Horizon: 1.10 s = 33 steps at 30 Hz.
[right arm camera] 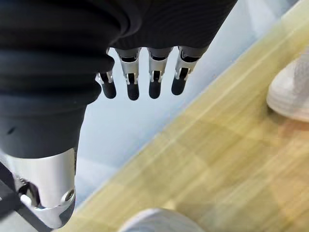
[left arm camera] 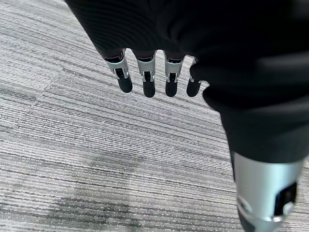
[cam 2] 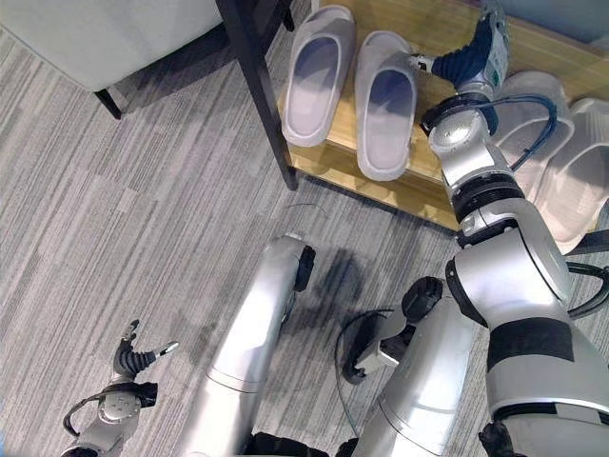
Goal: Arrange the slippers neatly on the shoe rack.
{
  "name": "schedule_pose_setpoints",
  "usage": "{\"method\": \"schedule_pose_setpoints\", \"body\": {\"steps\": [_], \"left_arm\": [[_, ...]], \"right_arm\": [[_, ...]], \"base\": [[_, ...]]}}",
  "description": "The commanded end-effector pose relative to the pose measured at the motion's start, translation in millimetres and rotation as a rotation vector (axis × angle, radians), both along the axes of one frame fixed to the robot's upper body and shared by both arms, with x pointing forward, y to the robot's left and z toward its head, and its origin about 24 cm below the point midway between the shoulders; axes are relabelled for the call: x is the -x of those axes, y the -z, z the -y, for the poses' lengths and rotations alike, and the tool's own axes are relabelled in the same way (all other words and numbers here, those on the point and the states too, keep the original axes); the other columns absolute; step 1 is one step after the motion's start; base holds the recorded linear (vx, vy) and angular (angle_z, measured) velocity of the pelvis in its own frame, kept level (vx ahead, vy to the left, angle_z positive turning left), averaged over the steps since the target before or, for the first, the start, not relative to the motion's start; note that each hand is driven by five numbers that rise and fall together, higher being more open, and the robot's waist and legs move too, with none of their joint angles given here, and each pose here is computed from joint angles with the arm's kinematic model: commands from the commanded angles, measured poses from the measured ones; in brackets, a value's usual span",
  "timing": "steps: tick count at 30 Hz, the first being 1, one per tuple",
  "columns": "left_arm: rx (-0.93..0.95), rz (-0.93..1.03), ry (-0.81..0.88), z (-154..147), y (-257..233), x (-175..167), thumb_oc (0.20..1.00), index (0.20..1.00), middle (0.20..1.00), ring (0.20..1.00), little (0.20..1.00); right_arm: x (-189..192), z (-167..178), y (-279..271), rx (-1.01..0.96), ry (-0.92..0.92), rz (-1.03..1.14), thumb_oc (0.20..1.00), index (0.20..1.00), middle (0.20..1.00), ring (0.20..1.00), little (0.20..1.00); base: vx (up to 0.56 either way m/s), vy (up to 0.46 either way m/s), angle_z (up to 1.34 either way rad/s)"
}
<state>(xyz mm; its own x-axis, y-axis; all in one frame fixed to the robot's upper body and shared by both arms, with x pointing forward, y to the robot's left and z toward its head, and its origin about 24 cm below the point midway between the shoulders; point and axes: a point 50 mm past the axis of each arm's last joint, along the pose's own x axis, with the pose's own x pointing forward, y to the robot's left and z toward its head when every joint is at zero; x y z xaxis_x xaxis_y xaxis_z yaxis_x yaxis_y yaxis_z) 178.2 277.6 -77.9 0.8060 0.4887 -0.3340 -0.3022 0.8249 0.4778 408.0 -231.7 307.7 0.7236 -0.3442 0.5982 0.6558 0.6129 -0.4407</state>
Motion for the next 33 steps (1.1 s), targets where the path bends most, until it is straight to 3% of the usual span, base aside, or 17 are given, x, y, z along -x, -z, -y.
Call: {"method": "schedule_pose_setpoints", "body": {"steps": [1, 8, 18, 33], "left_arm": [[-0.036, -0.056, 0.013, -10, 4, 24, 1.000, 1.000, 1.000, 1.000, 1.000], [0.029, -0.134, -0.162, -9, 26, 32, 1.000, 1.000, 1.000, 1.000, 1.000], [0.067, -0.141, -0.230, -5, 29, 27, 1.000, 1.000, 1.000, 1.000, 1.000], [0.049, -0.087, -0.298, -11, 23, 25, 1.000, 1.000, 1.000, 1.000, 1.000]], "right_arm": [[7, -5, -24, -0.012, -0.046, 0.124, 1.000, 1.000, 1.000, 1.000, 1.000], [16, -56, -6, -0.100, -0.276, 0.248, 1.000, 1.000, 1.000, 1.000, 1.000], [42, -112, 56, -0.240, -0.540, 0.237, 1.000, 1.000, 1.000, 1.000, 1.000], [74, -152, 101, -0.204, -0.728, 0.175, 1.000, 1.000, 1.000, 1.000, 1.000]], "base": [[-0.03, -0.002, -0.09], [-0.02, -0.028, -0.10], [-0.02, -0.044, -0.09], [-0.01, -0.005, -0.02]]}}
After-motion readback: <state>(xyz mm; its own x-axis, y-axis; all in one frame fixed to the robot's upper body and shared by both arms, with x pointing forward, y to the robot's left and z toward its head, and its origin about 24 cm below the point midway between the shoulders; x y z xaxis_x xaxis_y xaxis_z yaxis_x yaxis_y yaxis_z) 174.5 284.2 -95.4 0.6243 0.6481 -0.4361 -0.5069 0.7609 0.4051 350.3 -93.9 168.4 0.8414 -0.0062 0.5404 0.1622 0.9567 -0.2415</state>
